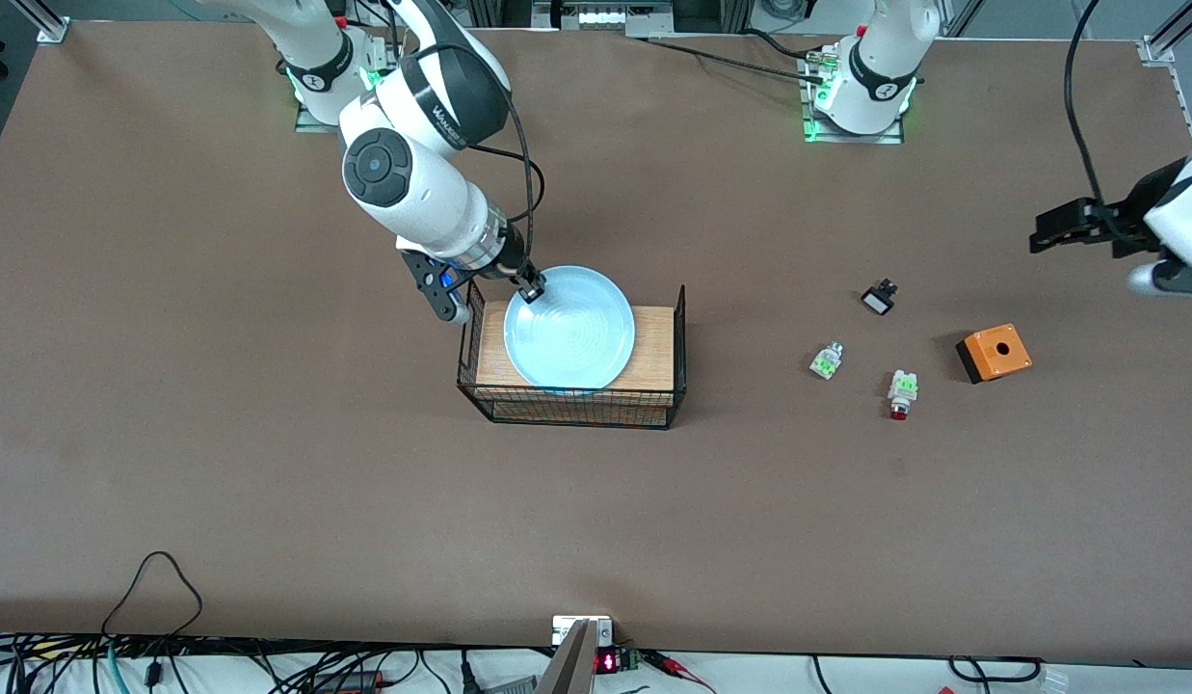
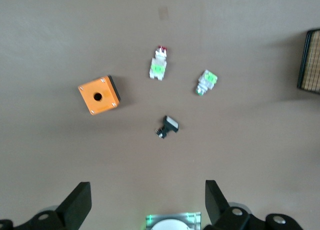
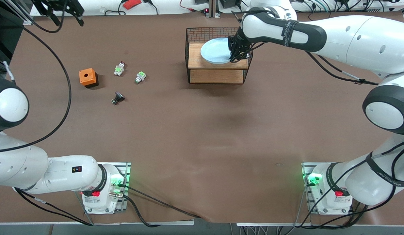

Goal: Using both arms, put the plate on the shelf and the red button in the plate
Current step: 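Lower the plate onto the block while the left gripper reaches the red button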

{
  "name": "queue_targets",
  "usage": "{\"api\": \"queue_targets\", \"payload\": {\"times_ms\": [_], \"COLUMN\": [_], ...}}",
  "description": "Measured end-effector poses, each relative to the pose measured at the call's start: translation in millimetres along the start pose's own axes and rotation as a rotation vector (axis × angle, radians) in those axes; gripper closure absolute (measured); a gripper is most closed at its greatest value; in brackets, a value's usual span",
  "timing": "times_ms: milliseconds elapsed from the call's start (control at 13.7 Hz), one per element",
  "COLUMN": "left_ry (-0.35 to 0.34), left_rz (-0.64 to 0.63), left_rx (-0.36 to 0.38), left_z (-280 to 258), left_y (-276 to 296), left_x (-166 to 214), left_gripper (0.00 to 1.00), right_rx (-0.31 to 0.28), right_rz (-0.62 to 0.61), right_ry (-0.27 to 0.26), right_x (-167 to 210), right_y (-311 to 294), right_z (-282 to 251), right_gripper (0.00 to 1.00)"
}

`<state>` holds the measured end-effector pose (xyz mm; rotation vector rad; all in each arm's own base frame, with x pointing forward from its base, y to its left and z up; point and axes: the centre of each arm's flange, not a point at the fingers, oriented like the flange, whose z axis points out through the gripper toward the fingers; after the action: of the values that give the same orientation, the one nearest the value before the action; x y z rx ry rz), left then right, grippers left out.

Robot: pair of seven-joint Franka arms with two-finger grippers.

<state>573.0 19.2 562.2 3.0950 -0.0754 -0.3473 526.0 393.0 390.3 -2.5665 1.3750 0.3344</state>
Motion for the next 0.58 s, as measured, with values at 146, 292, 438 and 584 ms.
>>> {"api": "queue_targets", "payload": {"times_ms": [146, 292, 438, 584], "left_ry": [-0.053, -0.125, -0.166, -0.168], "left_rz": [0.004, 0.004, 0.003, 0.006], "left_rx": [-0.007, -0.018, -0.025, -0.009], "left_z": [25.6, 64.8, 112.3, 160.9], "left_y": [0.9, -2.5, -7.4, -12.7], "left_x": [15.3, 35.8, 64.0, 92.4], "left_gripper": [0.00, 0.00, 0.00, 0.00], "right_rx": [0.005, 0.007, 0.019, 0.049], "right_rz": [0.003, 0.004, 0.008, 0.018], "right_ry": [0.004, 0.007, 0.010, 0.015], "right_x": [2.0, 4.1, 7.6, 15.3], "right_y": [2.8, 4.6, 3.4, 0.6], "right_z": [7.7, 12.6, 9.6, -4.4], "right_gripper": [0.97, 0.97, 0.86, 0.66]}}
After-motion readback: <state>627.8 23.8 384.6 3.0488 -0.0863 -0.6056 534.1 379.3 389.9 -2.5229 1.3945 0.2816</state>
